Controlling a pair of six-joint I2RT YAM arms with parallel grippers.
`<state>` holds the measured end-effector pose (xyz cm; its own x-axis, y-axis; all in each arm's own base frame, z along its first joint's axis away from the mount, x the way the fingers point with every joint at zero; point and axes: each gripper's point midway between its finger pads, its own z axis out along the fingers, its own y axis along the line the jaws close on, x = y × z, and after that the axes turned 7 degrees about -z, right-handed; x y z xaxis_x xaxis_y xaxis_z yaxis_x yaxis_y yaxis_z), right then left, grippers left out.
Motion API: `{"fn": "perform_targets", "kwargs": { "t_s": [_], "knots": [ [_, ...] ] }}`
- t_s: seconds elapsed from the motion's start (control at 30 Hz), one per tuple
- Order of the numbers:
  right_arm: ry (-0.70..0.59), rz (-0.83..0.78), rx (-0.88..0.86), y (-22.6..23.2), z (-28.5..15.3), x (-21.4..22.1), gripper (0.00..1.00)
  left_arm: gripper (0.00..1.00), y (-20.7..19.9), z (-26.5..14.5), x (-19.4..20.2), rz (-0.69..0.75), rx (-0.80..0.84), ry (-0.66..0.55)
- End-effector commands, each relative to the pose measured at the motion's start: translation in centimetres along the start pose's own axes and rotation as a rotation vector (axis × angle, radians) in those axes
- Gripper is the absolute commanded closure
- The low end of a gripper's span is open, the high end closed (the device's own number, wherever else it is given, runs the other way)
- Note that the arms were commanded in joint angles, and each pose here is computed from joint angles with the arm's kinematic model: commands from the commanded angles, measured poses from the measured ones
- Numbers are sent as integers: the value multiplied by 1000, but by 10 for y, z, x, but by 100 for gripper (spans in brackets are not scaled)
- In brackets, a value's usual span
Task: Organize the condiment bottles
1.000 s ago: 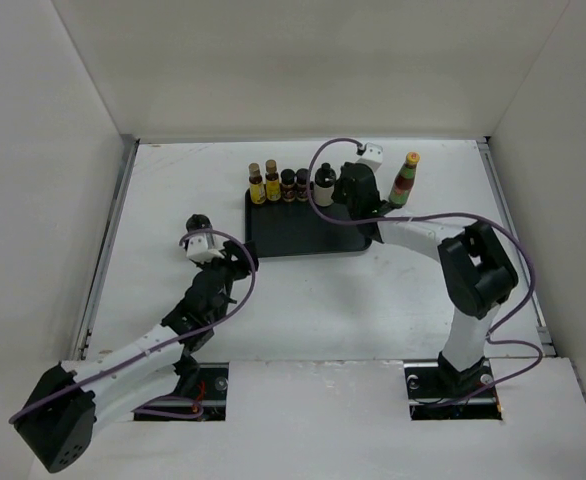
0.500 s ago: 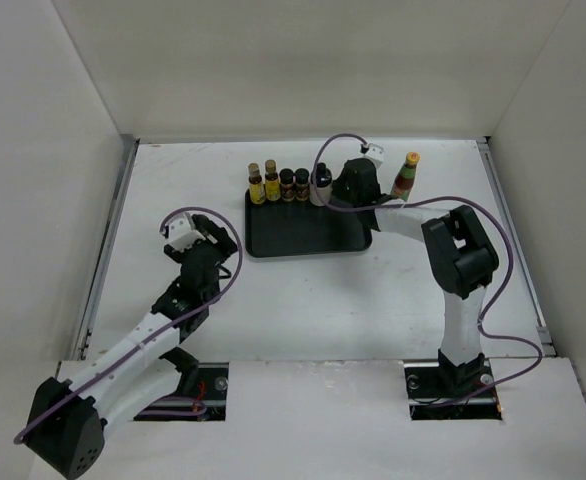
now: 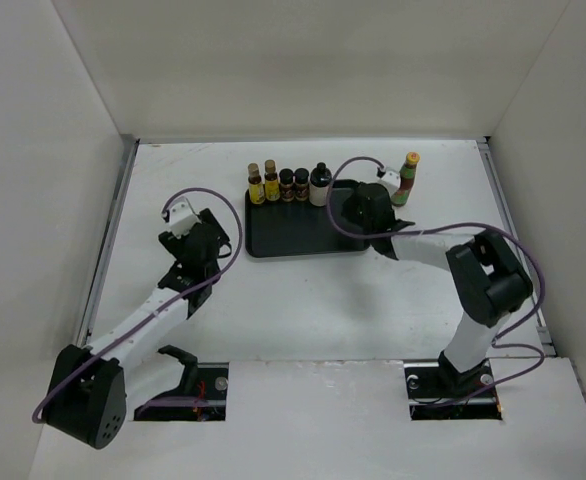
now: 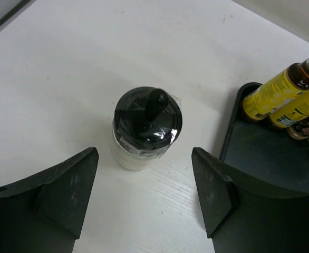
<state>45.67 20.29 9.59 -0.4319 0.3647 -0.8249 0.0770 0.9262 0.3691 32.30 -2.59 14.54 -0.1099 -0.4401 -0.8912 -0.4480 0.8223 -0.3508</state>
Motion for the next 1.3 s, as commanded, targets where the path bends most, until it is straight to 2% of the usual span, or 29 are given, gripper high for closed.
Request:
{"fn": "perform_targets", "kwargs": {
  "t_s": [0.0, 0.1, 0.2, 0.4, 0.57, 0.73, 0.93, 1.1, 1.27],
  "knots": [
    [-122, 65, -118, 45, -39, -29, 60, 30, -20, 10, -33, 4, 23, -61],
    [-114, 51, -159, 57, -66, -17, 36, 30, -25, 20, -33, 29, 23, -29],
    [-93, 21, -207, 61, -96, -2, 27, 29, -23, 28, -27, 58, 2, 10],
    [-83, -26, -320, 63, -157, 25, 24, 31, -31, 43, -9, 110, 4, 83],
    [-85, -81, -385, 68, -189, 41, 19, 32, -27, 44, -9, 118, -12, 78],
    [-83, -87, -389, 57, -196, 47, 17, 32, -10, 36, -9, 125, -63, 47],
    [-96, -101, -373, 50, -192, 45, 16, 30, -7, 22, -10, 97, -38, 2],
    [-89, -115, -368, 50, -190, 48, 14, 30, -8, 34, 4, 127, -47, 43],
    [-91, -117, -374, 52, -191, 47, 13, 31, -20, 44, -4, 123, -42, 25]
  ]
}}
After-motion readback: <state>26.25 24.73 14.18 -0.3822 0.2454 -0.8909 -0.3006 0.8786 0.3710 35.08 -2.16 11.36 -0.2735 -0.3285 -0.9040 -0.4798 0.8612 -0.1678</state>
